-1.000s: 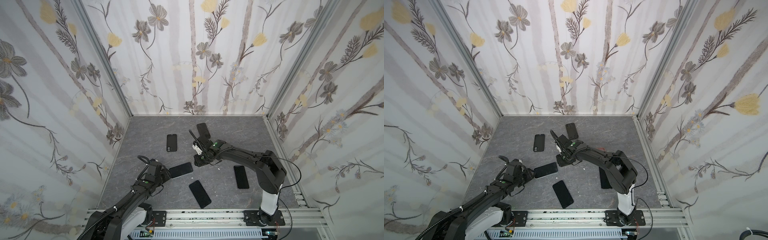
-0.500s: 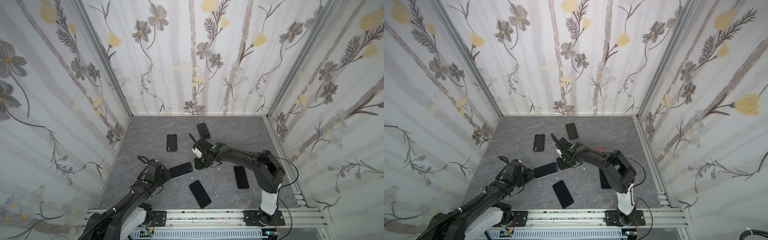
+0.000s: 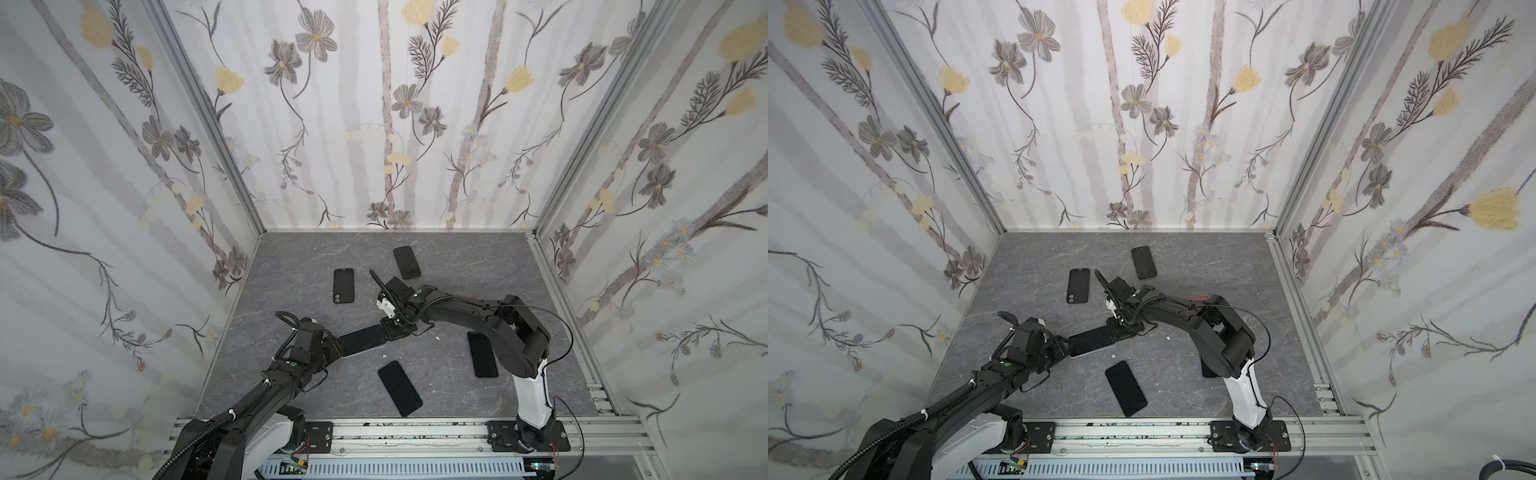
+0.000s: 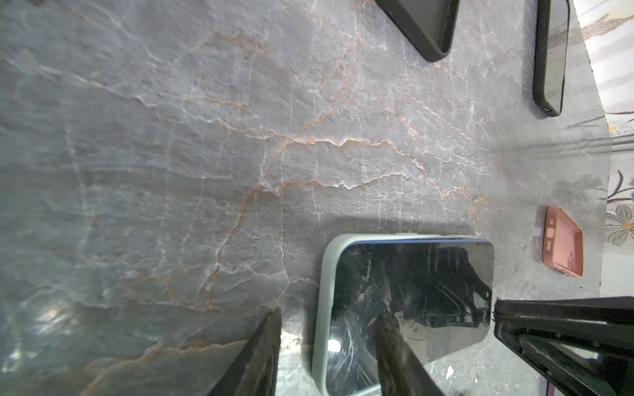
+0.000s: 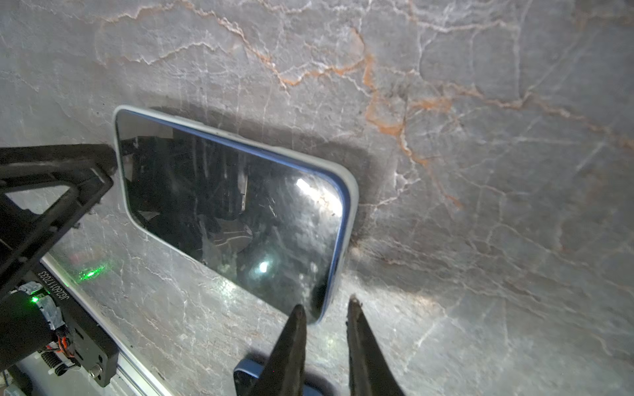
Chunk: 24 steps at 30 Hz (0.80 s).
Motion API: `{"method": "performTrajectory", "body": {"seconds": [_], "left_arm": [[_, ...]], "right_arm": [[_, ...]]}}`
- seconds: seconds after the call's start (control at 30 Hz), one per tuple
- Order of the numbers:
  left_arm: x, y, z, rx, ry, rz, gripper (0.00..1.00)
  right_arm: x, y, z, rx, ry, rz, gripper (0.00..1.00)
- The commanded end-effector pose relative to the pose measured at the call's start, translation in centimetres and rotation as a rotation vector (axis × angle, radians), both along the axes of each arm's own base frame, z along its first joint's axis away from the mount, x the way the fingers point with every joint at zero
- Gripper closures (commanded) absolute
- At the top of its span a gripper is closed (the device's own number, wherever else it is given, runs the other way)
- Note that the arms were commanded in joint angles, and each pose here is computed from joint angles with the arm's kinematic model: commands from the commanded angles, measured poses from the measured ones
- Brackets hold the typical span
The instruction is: Put the phone into the phone case
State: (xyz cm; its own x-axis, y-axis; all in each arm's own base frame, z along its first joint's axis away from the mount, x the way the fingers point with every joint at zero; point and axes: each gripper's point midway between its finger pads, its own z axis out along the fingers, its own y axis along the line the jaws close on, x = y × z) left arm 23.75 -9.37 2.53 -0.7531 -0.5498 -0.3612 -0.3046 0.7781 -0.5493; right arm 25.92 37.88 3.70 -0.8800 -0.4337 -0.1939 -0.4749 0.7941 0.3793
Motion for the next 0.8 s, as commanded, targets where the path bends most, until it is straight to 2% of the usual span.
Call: {"method": "performTrajectory", "body": {"seconds": [0.0, 0.23, 0.77], "left_arm": [[-0.8, 0.4, -0.9, 0.016, 0.051, 0.012, 0.52], [-0.8, 0.4, -0.9, 0.016, 0.052, 0.013, 0.52], [-0.9, 0.5, -1.2, 0.026, 0.056, 0.013, 0.52]], "right_arm": [[-0.2, 0.1, -0.4, -0.010, 0.014, 0.021, 0.79], [-0.6, -0.9, -1.5, -0.064, 0.028, 0.021, 0.84], [-2.5, -4.8, -7.2, -0.255, 0.092, 0.042, 0.84]]}}
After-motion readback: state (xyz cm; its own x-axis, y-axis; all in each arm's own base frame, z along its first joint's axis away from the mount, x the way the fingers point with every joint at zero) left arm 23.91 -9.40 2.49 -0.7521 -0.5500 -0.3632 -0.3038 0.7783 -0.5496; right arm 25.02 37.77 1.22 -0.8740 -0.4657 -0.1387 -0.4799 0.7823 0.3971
